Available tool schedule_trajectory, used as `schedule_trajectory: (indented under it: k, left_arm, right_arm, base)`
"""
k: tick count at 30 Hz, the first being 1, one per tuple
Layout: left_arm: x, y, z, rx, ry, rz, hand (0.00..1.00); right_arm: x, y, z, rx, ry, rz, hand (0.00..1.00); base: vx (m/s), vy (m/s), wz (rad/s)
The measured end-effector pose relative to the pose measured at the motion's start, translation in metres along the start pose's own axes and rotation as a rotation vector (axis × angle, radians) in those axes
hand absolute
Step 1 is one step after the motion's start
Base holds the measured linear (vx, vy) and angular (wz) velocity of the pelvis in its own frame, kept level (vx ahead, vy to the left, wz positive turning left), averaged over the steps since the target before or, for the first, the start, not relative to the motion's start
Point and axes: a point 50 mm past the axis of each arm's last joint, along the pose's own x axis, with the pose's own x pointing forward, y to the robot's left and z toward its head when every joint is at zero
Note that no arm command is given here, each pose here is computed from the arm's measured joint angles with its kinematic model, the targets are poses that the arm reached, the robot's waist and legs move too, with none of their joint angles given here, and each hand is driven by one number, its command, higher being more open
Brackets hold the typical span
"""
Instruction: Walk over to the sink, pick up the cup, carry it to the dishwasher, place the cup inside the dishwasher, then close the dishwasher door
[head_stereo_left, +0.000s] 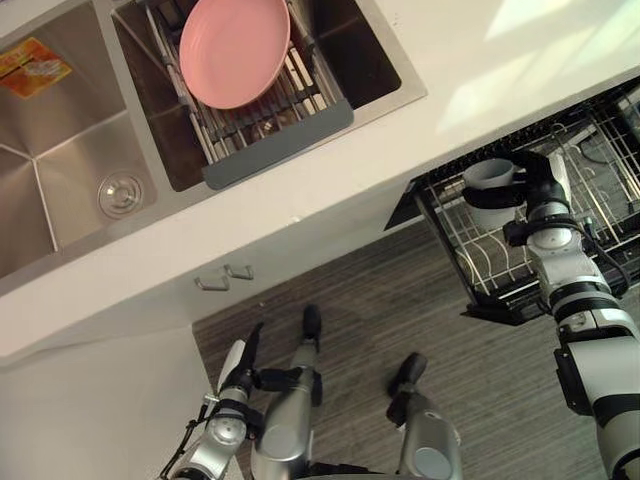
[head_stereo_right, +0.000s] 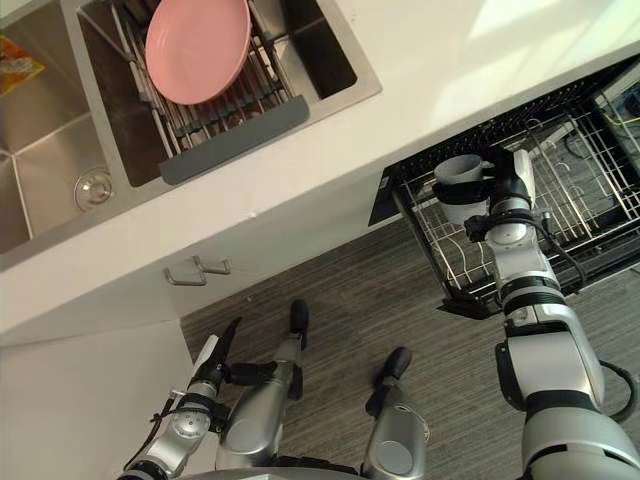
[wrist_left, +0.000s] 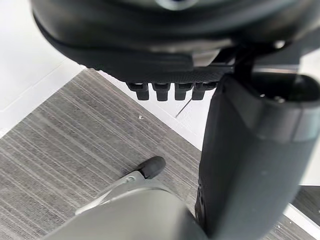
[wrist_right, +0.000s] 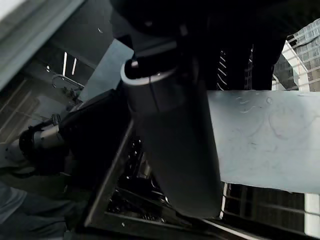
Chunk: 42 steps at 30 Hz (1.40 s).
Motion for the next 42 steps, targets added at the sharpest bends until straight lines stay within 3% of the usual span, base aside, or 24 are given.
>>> schedule_trajectory:
  k: [4,5,17,25,33,39,42]
  left_arm:
    - [0.003,-0.003,0.005,-0.006,-0.007,-0.003,1.00]
    - [0.003,-0.004,0.005,-0.006,-0.004,-0.001,1.00]
    - [0.007,-0.009,0.014,-0.036,-0.008,-0.011,1.00]
    - [0.008,-0.010,0.006,-0.081,0.081,-0.041,1.00]
    - [-0.002,0.001,-0.033,-0.153,0.296,0.014,1.00]
    - [-0.033,0.001,-0.082,-0.287,0.559,0.056,1.00]
    - [-0.050,-0.002,-0.101,-0.416,0.681,0.104,1.00]
  right_arm:
    - [0.000,0.000,-0.005,0.007,0.032,0.019,0.00]
    - [0.002,-0.001,-0.001,0.011,0.027,0.017,1.00]
    - [0.005,0.002,0.000,-0.004,0.092,0.032,1.00]
    - [0.000,0.004,-0.010,0.169,0.139,-0.073,1.00]
    - [-0.033,0.042,-0.044,0.320,0.149,-0.082,1.00]
    - [-0.089,0.078,-0.098,0.453,0.275,-0.046,1.00]
    - [-0.107,0.086,-0.092,0.605,0.240,-0.002,1.00]
  base:
    - [-0.01,-0.020,0.16]
    - [-0.02,-0.031,0.07]
    - [-0.03,-0.070,0.12]
    - [-0.02,-0.072,0.02]
    - [-0.03,-0.054,-0.26]
    - [0.09,-0.068,-0.20]
    - [0.00,-0.081,-0.28]
